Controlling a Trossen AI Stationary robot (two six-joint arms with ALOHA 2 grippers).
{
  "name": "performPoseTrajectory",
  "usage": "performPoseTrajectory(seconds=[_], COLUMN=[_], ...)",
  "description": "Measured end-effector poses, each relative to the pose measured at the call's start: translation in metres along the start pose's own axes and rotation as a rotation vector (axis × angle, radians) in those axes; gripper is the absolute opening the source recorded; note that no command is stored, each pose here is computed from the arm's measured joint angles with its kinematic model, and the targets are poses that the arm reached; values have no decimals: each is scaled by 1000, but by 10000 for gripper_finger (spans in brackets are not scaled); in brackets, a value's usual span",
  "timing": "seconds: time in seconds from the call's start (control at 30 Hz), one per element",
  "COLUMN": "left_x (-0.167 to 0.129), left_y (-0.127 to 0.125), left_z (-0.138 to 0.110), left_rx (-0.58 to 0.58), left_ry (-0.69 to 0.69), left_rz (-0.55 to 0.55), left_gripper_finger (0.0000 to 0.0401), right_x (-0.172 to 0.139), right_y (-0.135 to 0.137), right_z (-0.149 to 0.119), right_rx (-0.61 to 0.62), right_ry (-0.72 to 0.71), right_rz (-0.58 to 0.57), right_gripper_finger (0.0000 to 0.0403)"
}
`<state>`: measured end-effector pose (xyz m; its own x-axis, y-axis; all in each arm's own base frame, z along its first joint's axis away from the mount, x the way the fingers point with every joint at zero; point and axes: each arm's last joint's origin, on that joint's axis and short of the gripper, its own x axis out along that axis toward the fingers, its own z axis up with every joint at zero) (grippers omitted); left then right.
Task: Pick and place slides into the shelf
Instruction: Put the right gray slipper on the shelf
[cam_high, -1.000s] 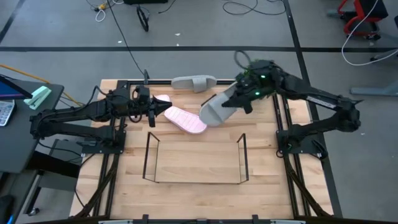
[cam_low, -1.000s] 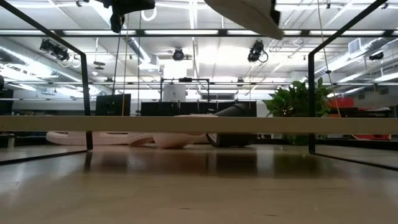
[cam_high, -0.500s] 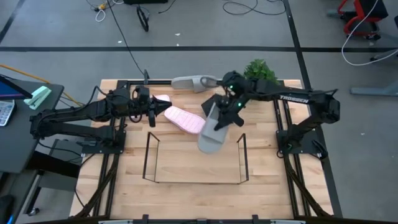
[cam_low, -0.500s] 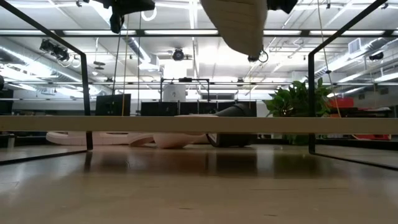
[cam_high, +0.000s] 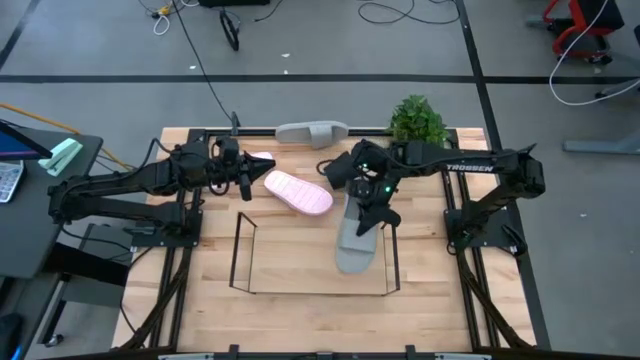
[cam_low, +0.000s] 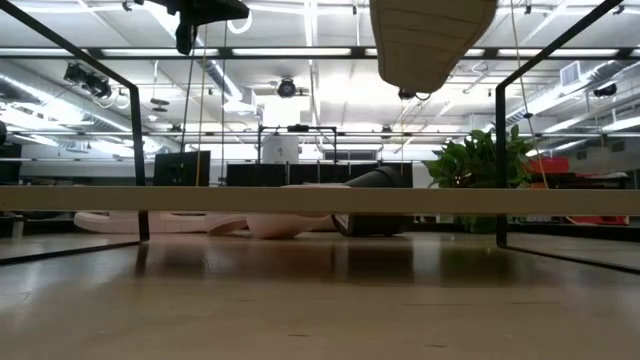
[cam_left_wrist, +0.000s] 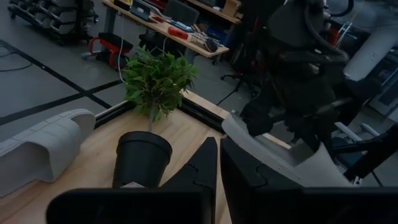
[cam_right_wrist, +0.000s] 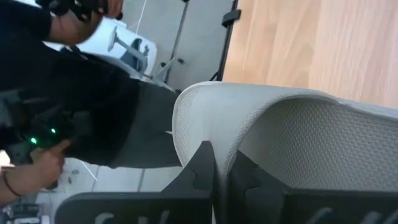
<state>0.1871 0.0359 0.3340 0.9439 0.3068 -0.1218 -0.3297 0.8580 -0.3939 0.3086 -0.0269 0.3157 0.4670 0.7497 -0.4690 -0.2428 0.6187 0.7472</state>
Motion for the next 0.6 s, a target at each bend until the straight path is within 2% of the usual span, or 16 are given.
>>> performPoseTrajectory(seconds=[0.37, 0.6], left_x=[0, 1], left_y=[-1, -1], left_z=[2, 1], left_rx=[-12, -17], left_ry=[-21, -16], left_rz=[-10, -11], left_gripper_finger=[18, 22], right_x=[32, 62], right_y=[22, 25], right_z=[-11, -17], right_rx=[-44, 15], right_ry=[109, 170], right_rz=[4, -86], right_gripper_finger=[9, 9])
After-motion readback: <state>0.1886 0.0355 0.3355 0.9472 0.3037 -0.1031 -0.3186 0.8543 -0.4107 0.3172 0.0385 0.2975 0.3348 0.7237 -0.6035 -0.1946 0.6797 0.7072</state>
